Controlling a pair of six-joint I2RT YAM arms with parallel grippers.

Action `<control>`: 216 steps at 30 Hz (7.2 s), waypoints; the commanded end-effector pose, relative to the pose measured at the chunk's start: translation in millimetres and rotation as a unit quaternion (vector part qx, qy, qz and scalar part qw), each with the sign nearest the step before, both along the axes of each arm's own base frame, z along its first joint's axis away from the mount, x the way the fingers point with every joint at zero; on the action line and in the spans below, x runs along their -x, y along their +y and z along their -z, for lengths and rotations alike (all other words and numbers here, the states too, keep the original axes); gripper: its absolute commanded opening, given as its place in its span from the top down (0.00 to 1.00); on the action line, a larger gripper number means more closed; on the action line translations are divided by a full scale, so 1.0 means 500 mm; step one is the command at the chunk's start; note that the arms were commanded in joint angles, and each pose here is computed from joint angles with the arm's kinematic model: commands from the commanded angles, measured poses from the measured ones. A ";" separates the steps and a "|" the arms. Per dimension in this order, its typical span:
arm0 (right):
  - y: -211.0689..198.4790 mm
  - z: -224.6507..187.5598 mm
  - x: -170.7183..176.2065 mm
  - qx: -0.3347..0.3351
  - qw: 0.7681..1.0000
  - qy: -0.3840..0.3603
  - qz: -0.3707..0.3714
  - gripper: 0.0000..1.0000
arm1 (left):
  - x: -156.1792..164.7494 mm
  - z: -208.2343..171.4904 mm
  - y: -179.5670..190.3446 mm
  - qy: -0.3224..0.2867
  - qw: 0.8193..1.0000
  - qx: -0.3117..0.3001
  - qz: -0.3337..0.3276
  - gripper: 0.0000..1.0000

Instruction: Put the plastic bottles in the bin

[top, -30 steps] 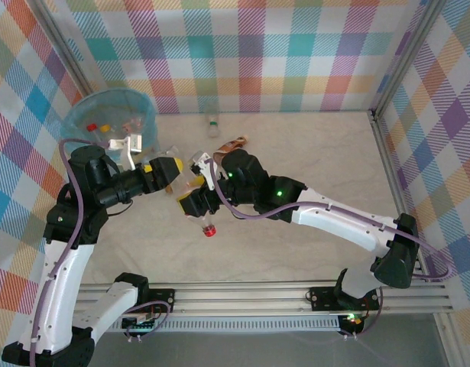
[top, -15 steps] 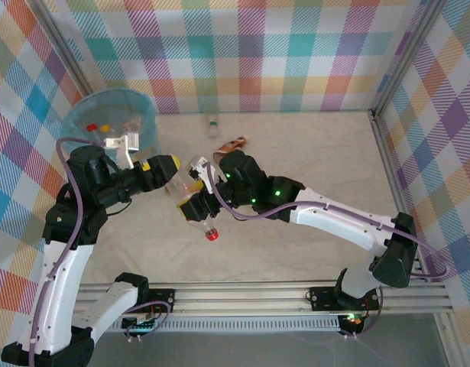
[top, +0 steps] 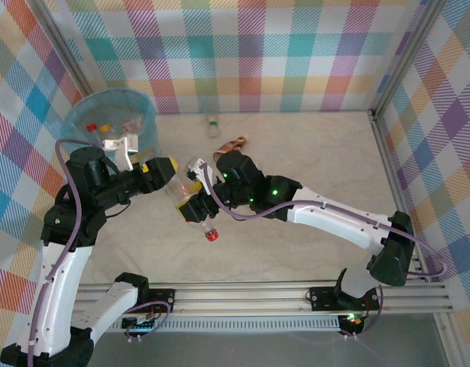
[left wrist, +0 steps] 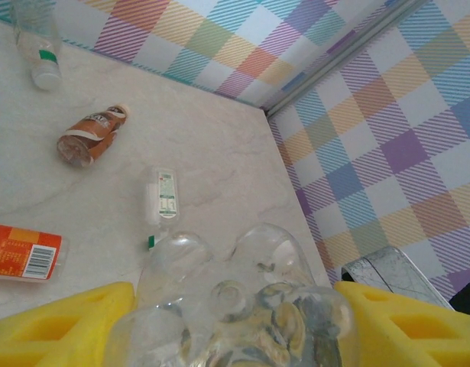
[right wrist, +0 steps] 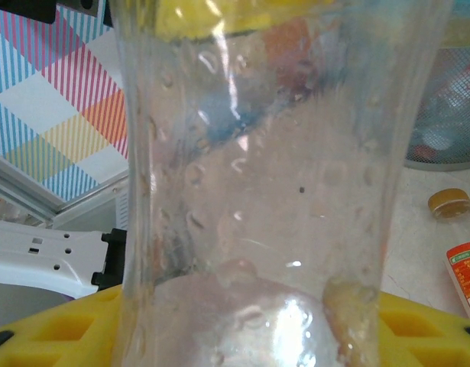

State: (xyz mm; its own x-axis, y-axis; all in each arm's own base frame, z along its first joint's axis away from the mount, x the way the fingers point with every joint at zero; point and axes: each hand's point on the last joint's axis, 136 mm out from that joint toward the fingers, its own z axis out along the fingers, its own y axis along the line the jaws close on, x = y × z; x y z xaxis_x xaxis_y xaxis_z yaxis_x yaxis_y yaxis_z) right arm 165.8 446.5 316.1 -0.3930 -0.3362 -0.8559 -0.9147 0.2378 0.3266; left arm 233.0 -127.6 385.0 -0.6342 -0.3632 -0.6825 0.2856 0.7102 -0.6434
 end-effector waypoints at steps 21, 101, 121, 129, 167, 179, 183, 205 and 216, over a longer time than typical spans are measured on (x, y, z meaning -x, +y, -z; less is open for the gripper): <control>-0.007 -0.067 -0.024 -0.018 0.998 -0.041 0.039 0.11 | -0.016 -0.040 0.074 -0.040 0.992 -0.025 -0.114 0.58; 0.081 -0.040 -0.344 0.000 0.988 0.050 0.148 0.12 | -0.579 0.236 0.500 -0.052 0.915 -0.314 -0.248 0.50; 0.048 -0.094 -0.333 -0.010 0.985 0.037 0.166 0.13 | -0.465 -0.104 0.475 -0.194 0.903 -0.245 -0.294 0.11; -0.046 -0.075 -0.378 0.029 0.969 0.029 0.243 0.13 | -0.343 -0.219 0.400 -0.252 0.900 -0.231 -0.269 0.12; -0.360 0.517 -0.496 0.315 0.816 0.192 0.445 0.08 | -0.175 0.206 -0.097 -0.026 0.978 -0.205 0.000 0.14; -0.370 0.550 -0.475 0.325 0.809 0.213 0.440 0.20 | -0.174 0.237 -0.092 -0.004 0.977 -0.213 -0.004 0.14; -0.370 0.544 -0.471 0.322 0.812 0.213 0.438 0.27 | -0.174 0.241 -0.090 -0.001 0.976 -0.216 -0.005 0.14; -0.299 0.164 -0.318 0.093 0.958 0.123 0.240 0.46 | -0.178 0.075 -0.181 -0.007 0.992 -0.109 0.067 0.12; -0.283 -0.014 -0.210 -0.037 0.989 0.042 0.136 0.46 | -0.134 0.012 -0.263 0.026 0.985 -0.004 0.170 0.09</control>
State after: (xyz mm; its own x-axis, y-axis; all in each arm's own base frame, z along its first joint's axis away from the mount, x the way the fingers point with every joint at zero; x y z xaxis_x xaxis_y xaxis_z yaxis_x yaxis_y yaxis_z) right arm 284.7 296.2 304.2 -0.6006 -0.1467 -0.7860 -0.7144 0.5400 0.4451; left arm 318.0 -240.4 365.7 -0.7084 -0.1341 -0.6929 0.4402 0.6834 -0.5824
